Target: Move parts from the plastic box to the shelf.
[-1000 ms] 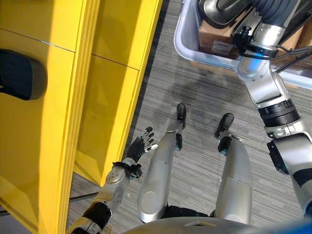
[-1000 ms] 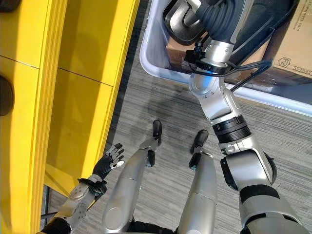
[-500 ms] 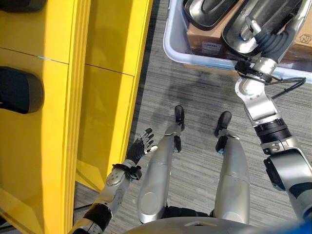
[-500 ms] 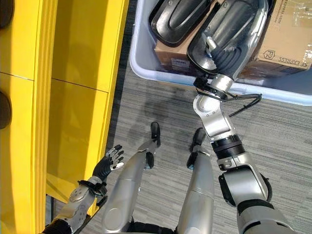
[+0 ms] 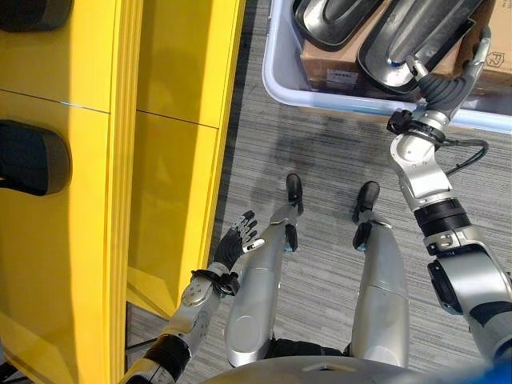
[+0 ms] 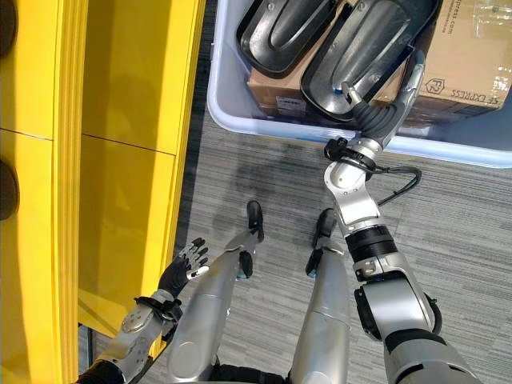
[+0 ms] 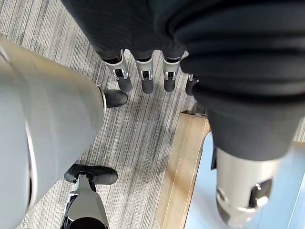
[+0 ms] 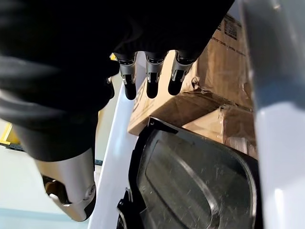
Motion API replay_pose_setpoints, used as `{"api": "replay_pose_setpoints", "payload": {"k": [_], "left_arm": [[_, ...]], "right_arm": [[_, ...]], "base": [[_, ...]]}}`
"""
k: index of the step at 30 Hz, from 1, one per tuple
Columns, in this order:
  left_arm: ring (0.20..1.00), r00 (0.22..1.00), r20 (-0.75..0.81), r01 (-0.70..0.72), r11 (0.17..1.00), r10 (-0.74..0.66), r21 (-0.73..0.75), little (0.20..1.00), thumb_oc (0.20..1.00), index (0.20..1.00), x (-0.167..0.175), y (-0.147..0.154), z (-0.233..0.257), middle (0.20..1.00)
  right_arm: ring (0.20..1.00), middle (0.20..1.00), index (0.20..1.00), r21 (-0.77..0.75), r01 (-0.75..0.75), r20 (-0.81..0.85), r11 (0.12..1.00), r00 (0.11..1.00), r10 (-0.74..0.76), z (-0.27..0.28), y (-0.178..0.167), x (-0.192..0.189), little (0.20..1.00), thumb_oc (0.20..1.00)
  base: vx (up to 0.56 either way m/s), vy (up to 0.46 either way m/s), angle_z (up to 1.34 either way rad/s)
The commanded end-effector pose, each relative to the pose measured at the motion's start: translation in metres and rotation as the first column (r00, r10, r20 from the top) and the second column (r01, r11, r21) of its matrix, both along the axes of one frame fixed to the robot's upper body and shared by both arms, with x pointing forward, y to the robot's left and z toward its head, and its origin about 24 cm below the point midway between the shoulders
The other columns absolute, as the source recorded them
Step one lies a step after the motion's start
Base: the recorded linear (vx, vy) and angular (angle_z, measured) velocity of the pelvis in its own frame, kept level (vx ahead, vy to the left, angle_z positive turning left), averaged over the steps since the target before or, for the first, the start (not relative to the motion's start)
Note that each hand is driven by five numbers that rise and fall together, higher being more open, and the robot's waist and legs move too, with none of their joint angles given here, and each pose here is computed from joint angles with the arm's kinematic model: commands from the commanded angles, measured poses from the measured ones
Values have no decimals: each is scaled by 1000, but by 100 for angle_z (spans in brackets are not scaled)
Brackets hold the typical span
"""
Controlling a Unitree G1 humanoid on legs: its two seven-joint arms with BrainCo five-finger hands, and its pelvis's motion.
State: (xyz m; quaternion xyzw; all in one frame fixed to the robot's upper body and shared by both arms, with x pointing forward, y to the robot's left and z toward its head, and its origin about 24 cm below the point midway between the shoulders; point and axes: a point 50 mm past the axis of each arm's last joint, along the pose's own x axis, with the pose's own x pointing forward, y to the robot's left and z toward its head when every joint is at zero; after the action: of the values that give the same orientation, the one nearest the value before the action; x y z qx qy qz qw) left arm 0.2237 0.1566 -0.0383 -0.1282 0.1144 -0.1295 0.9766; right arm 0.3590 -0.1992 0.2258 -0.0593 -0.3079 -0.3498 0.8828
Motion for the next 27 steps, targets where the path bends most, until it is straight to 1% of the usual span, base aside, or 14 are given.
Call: {"api": "replay_pose_setpoints", "payload": {"k": [1,3,5,7,10,15,16,17,20,24,27], "left_arm": [[1000,1000,-20,23,999,-24,-27,1000,1000,1000,-8,-9,-2,1000],[1000,999,-20,25,999,-25,-22,1000,1000,1000,-8,-8,-2,1000],[1000,1000,-21,22,1000,-23,-22,1000,1000,1000,-8,-7,-2,1000],[1000,999,-22,25,1000,-26,-19,1000,1000,1000,-8,-6,-2,1000],[1000,999,-24,27,1000,-27,-16,1000,1000,1000,-8,-6,-2,1000],[1000,999,-33,26,1000,-26,-10,1000,1000,1000,-9,-4,-3,1000],[1000,999,-32,27,1000,-27,-12,1000,1000,1000,-9,-4,-3,1000],[1000,999,-32,28,1000,-29,-10,1000,1000,1000,-9,-4,-3,1000],[1000,999,-32,21,1000,-22,-13,1000,1000,1000,-9,-3,-3,1000],[1000,999,-34,32,999,-33,-14,1000,1000,1000,-9,-5,-4,1000],[1000,999,-37,40,999,-40,-13,1000,1000,1000,-9,-7,-4,1000]], "right_arm": [[1000,1000,1000,-22,-34,147,999,988,37,36,-4,-7,1000,1000],[1000,1000,1000,-2,-54,134,999,989,54,37,-4,-5,1000,1000],[1000,1000,1000,-26,-40,121,999,992,42,37,-5,-3,1000,1000],[1000,1000,1000,10,-34,59,999,998,33,33,-10,2,1000,1000],[1000,1000,1000,3,-26,39,1000,999,26,30,-13,4,1000,1000],[1000,1000,1000,105,-43,16,994,999,42,23,-21,7,1000,1000],[1000,1000,1000,155,-42,14,987,999,40,19,-24,8,1000,1000],[1000,1000,1000,173,-37,14,984,999,36,18,-25,9,1000,1000],[1000,1000,1000,240,-35,-19,970,999,41,9,-36,11,1000,1000],[1000,1000,1000,254,-42,-36,966,998,53,2,-41,13,1000,1000],[1000,1000,1000,310,-66,-47,949,995,84,-5,-42,15,1000,1000]], "base": [[0,0,0],[0,0,0],[0,0,0],[36,-1,2],[10,0,1],[0,0,0],[24,2,4],[28,-1,4],[22,6,6],[10,1,2],[3,-2,1]]}}
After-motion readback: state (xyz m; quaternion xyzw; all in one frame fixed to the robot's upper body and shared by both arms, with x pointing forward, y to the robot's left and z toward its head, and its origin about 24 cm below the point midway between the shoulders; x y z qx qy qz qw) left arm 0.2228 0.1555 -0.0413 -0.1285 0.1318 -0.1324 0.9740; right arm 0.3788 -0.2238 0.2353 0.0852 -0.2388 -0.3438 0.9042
